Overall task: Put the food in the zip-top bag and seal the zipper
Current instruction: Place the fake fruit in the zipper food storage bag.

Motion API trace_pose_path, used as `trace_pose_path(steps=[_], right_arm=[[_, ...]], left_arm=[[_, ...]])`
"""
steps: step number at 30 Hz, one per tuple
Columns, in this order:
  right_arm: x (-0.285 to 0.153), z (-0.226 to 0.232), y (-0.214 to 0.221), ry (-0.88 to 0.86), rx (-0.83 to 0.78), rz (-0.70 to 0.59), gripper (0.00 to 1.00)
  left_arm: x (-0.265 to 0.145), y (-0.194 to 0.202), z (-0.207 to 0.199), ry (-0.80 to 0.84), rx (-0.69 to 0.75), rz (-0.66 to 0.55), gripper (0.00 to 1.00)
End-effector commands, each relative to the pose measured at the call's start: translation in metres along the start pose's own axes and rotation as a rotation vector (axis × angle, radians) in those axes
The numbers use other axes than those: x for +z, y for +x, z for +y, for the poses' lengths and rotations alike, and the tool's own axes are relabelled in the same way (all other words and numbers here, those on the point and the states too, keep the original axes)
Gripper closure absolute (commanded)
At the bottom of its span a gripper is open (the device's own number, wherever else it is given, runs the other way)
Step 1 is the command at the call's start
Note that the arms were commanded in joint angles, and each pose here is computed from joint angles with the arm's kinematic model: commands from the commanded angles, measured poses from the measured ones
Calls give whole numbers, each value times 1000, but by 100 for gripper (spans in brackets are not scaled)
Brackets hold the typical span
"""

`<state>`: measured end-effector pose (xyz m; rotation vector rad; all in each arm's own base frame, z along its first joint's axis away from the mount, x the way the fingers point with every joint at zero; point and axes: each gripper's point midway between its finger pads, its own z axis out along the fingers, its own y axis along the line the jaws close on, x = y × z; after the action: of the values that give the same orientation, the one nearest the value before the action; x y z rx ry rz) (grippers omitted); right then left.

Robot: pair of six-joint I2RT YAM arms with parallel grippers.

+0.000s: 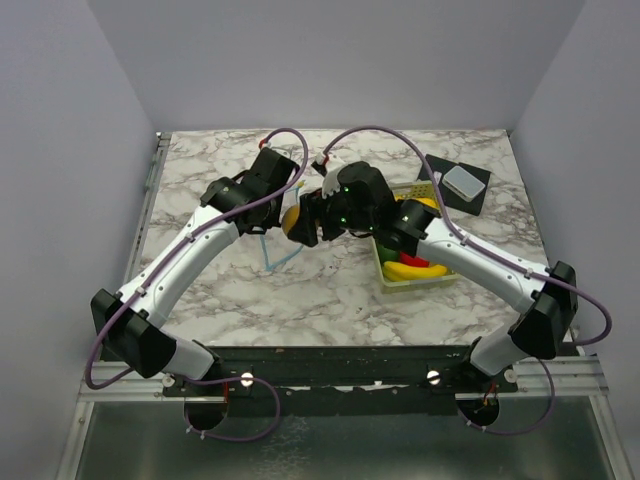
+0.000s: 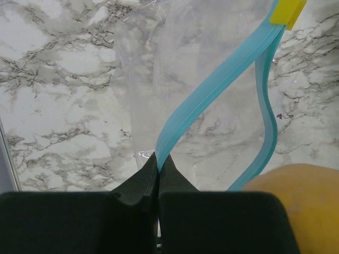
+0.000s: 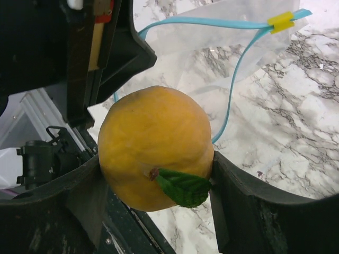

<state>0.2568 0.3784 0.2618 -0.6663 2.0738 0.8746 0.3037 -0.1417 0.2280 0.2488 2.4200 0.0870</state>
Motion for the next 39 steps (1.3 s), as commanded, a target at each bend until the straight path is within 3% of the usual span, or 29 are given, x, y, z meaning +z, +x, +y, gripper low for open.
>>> trace_pose_path(steps=[1, 10, 14, 18, 21, 39], right_arm=[[17, 6, -11, 4, 0, -25, 68], [49, -1, 3, 38, 10, 21, 64], [55, -2, 9, 44, 15, 37, 44], [53, -2, 8, 52, 16, 36, 10], [49, -2, 5, 58, 15, 24, 0], [-20, -3, -25, 126, 33, -99, 0]], left_arm=[[-19, -8, -6, 62, -28, -29, 100], [-27, -13, -9, 88, -36, -40, 100], [-31, -16, -9, 98, -40, -50, 100], [-33, -18, -11, 108, -41, -55, 100], [-33, -19, -11, 107, -43, -57, 100], [-26, -17, -9, 85, -41, -54, 100]])
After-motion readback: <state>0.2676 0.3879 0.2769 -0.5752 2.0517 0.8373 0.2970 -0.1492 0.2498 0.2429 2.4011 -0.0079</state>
